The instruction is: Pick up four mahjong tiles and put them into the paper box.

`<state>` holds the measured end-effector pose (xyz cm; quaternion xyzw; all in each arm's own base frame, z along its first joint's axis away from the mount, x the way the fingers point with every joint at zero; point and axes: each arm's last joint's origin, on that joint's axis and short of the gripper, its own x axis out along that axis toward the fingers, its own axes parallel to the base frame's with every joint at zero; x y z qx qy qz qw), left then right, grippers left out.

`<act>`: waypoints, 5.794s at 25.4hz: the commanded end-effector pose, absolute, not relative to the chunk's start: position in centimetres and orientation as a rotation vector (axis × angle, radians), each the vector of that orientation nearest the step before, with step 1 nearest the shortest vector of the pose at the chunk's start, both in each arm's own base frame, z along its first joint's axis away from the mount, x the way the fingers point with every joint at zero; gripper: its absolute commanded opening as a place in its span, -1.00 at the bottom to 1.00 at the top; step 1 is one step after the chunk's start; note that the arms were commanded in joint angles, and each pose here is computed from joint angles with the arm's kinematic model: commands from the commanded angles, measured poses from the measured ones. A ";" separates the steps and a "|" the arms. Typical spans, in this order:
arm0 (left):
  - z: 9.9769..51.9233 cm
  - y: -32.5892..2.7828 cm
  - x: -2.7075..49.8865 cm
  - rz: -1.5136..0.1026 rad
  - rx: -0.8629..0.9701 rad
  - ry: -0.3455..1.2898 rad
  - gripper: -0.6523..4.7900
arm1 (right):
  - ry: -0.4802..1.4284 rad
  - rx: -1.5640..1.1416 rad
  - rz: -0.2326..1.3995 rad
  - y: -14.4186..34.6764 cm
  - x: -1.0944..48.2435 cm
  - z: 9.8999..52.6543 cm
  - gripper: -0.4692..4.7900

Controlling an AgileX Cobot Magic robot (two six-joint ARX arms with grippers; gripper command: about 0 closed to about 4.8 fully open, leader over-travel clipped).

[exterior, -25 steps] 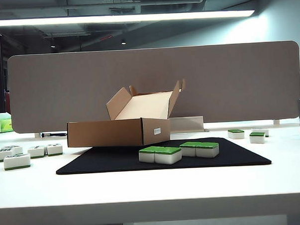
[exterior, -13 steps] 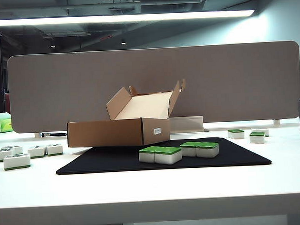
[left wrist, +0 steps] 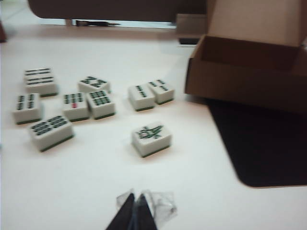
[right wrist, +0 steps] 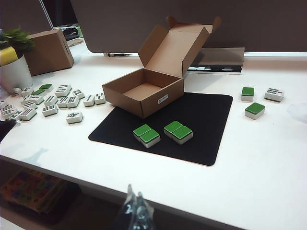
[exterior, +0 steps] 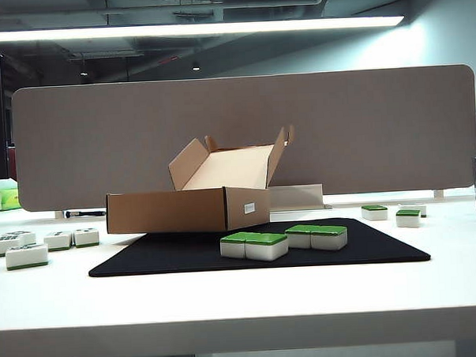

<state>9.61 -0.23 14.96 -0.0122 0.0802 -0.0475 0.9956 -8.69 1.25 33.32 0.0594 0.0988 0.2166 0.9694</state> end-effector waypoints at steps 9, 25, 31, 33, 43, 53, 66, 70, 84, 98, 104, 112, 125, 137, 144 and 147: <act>22.2 -0.9 8.0 -0.318 -0.065 -0.122 -0.78 | 0.175 0.112 0.440 1.3 -9.0 33.3 -0.83; 36.4 -1.5 13.7 -0.611 -0.181 -0.161 -0.78 | 0.175 0.112 0.440 1.3 -9.0 33.3 -0.83; 37.6 -3.2 19.4 -0.746 -0.286 0.032 -0.78 | 0.175 0.112 0.440 1.3 -9.0 33.3 -0.83; 37.5 -4.6 21.0 -0.800 -0.287 0.075 -0.78 | 0.175 0.112 0.439 1.3 -9.0 33.3 -0.83; 33.2 -12.2 25.0 -0.811 -0.217 0.284 -0.78 | 0.175 0.112 0.438 1.3 -9.0 33.3 -0.83; 29.2 -17.6 25.7 -0.733 0.001 0.557 -0.78 | 0.175 0.112 0.436 1.2 -9.0 33.3 -0.83; 27.6 -24.6 29.7 -0.703 0.184 0.878 -0.78 | 0.190 0.115 0.436 1.2 -9.0 33.2 -0.83; 27.3 -25.8 31.2 -0.687 0.214 0.973 -0.78 | 0.190 0.115 0.436 1.2 -9.0 33.2 -0.83; 24.9 -27.1 33.0 -0.596 0.356 1.226 -0.70 | 0.190 0.115 0.435 1.2 -9.0 33.2 -0.83; 23.7 -27.9 34.0 -0.596 0.339 1.177 0.97 | 0.190 0.115 0.436 1.2 -9.0 33.2 -0.83; 22.1 -28.3 34.4 -0.590 0.346 1.202 0.97 | 0.190 0.115 0.436 1.2 -9.0 33.2 -0.83; 19.5 -28.8 35.1 -0.582 0.355 1.236 0.95 | 0.190 0.115 0.435 1.2 -9.0 33.2 -0.83; 21.3 -29.5 33.7 -0.613 0.378 1.297 0.12 | 0.189 0.115 0.435 1.2 -9.0 33.2 -0.83; 30.3 -29.2 35.6 -0.510 0.421 1.014 0.12 | 0.189 0.115 0.435 1.2 -9.0 33.2 -0.83; 30.6 -25.4 39.0 -0.343 0.439 0.942 0.12 | 0.190 0.115 0.435 1.2 -9.0 33.2 -0.83; 31.0 -22.7 41.3 -0.285 0.366 0.882 0.12 | 0.190 0.115 0.435 1.2 -9.0 33.2 -0.83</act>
